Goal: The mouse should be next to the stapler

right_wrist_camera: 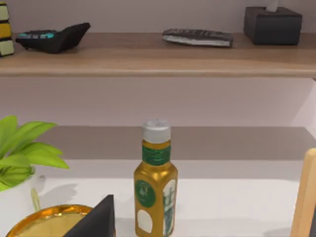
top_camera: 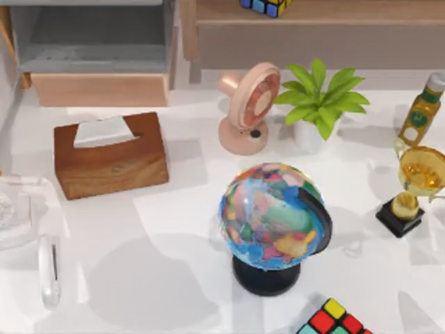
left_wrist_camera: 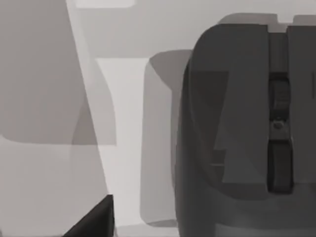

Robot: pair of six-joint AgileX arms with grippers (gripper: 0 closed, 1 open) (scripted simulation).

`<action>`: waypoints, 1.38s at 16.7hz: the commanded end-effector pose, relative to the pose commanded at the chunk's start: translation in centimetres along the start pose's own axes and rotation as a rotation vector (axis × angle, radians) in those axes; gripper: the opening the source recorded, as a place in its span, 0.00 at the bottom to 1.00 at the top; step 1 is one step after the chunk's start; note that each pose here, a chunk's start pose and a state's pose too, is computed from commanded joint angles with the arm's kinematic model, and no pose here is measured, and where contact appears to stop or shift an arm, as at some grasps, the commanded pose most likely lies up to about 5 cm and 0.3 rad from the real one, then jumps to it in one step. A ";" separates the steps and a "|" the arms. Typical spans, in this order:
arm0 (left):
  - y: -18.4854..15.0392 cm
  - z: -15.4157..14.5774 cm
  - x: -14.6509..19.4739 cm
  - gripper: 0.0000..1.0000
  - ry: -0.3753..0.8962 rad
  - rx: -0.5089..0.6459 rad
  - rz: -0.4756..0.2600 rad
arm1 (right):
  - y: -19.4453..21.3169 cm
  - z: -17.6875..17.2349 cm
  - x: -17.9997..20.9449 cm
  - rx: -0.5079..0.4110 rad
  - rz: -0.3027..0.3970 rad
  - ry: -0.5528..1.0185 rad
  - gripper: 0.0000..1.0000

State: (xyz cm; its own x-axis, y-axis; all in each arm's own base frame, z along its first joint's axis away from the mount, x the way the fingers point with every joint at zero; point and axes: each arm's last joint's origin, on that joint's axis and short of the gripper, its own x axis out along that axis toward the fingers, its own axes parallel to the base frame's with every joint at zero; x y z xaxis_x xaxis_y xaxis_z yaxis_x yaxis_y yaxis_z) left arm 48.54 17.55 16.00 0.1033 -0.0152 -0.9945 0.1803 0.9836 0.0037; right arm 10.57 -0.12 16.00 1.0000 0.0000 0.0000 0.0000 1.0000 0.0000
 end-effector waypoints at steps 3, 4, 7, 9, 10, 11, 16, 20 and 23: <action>0.1 -0.1 0.1 1.00 0.002 -0.004 0.000 | 0.0 0.0 0.0 0.000 0.000 0.000 1.00; 0.2 -0.1 0.1 1.00 0.001 -0.003 0.000 | 0.0 0.0 0.0 0.000 0.000 0.000 1.00; 0.2 -0.2 0.2 1.00 -0.001 0.000 0.000 | 0.0 0.0 0.0 0.000 0.000 0.000 1.00; 0.2 -0.3 0.3 1.00 -0.001 0.001 0.000 | 0.0 0.0 0.0 0.000 0.000 0.000 1.00; 0.2 -0.3 0.4 1.00 -0.001 0.001 -0.001 | 0.0 0.0 0.0 0.000 0.000 0.000 1.00; 0.2 -0.3 0.6 1.00 -0.001 0.001 -0.001 | 0.0 0.0 0.0 0.000 0.000 0.000 1.00; 0.2 -0.3 1.6 1.00 -0.002 -0.002 0.001 | 0.0 0.0 0.0 0.000 0.000 0.000 1.00; 0.0 0.0 3.0 1.00 0.000 0.000 0.000 | 0.0 0.0 0.0 0.000 0.000 0.000 1.00; 0.0 0.0 3.0 1.00 0.000 0.000 0.000 | 0.0 0.0 0.0 0.000 0.000 0.000 1.00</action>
State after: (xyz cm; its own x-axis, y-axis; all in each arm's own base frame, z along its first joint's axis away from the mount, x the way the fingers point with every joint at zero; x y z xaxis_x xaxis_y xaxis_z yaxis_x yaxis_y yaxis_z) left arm 48.85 17.50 13.01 0.1033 -0.0152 -0.9945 0.1803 0.9836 0.0037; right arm 10.57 -0.12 16.00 1.0000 0.0000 0.0000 0.0000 1.0000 0.0000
